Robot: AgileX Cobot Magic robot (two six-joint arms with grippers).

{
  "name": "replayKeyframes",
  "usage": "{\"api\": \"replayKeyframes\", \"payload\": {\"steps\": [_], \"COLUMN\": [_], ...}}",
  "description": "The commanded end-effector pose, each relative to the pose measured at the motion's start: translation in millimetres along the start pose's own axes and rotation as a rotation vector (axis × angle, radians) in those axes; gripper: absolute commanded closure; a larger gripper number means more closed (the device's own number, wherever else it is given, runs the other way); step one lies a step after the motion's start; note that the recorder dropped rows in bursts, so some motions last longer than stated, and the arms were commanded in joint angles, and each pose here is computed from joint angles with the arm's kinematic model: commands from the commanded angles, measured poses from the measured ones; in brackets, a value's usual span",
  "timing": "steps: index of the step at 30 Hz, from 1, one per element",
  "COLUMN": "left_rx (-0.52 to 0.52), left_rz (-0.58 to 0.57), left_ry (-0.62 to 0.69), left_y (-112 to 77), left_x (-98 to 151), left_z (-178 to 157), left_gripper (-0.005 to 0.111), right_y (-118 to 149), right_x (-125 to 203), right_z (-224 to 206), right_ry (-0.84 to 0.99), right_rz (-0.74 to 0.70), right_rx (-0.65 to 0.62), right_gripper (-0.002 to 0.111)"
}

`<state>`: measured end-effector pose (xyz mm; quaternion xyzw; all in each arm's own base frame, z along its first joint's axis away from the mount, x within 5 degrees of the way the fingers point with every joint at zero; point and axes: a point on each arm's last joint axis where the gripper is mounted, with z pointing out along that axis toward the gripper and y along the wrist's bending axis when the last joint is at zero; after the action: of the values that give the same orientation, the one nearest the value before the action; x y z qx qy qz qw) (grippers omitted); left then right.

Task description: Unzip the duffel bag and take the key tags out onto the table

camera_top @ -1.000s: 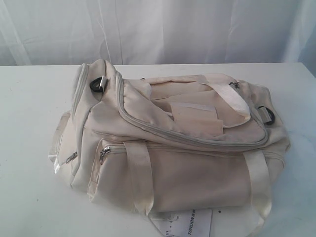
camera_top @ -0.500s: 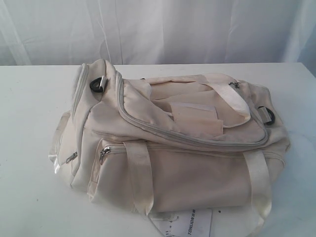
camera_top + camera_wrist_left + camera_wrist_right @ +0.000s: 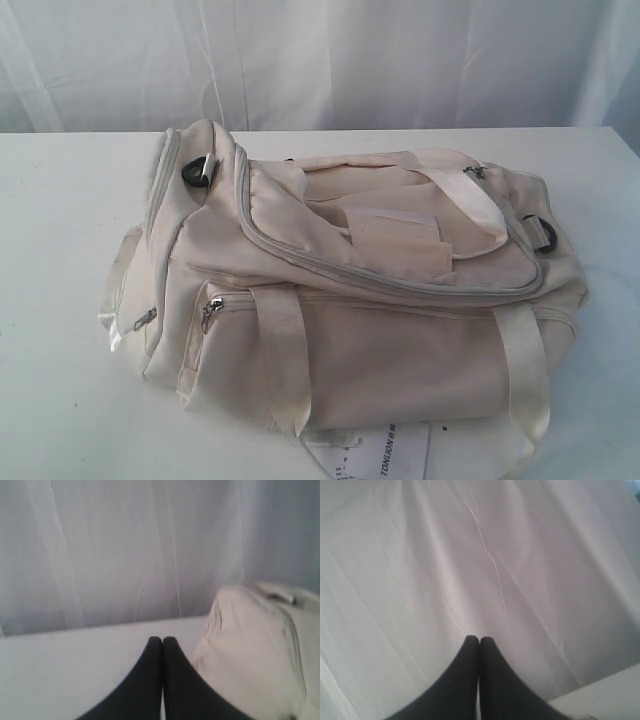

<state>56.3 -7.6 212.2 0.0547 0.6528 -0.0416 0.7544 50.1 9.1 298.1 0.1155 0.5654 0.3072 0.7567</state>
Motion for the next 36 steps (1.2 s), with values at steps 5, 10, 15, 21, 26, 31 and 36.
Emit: {"api": "replayKeyframes", "payload": {"steps": [5, 10, 15, 21, 26, 31, 36], "left_rx": [-0.033, -0.036, -0.061, -0.160, 0.065, 0.395, 0.539], "left_rz": [-0.013, -0.013, -0.063, -0.228, -0.050, 0.145, 0.057], "left_ry": [-0.271, -0.293, -0.357, -0.256, 0.104, 0.520, 0.838], "left_y": [3.2, 3.5, 6.6, 17.7, -4.0, -27.0, -36.9], "left_x": [-24, -26, -31, -49, -71, -85, -86], "left_z": [-4, -4, -6, 4, 30, 62, 122], "left_gripper": [0.107, 0.107, 0.107, 0.107, 0.107, 0.107, 0.107], "right_y": [15, 17, 14, 15, 15, 11, -26], "right_x": [-21, -22, -18, -18, 10, 46, 76], "right_z": [40, 34, 39, 90, 151, 199, 226], "right_ry": [0.232, 0.272, 0.341, 0.580, 1.010, 1.322, 1.398], "right_rz": [-0.062, -0.058, -0.161, -0.281, -0.312, -0.270, -0.396], "right_rx": [0.130, 0.150, 0.167, 0.243, 0.207, 0.051, 0.191], "right_gripper": [0.108, 0.108, 0.108, 0.108, 0.108, 0.108, 0.108]}}
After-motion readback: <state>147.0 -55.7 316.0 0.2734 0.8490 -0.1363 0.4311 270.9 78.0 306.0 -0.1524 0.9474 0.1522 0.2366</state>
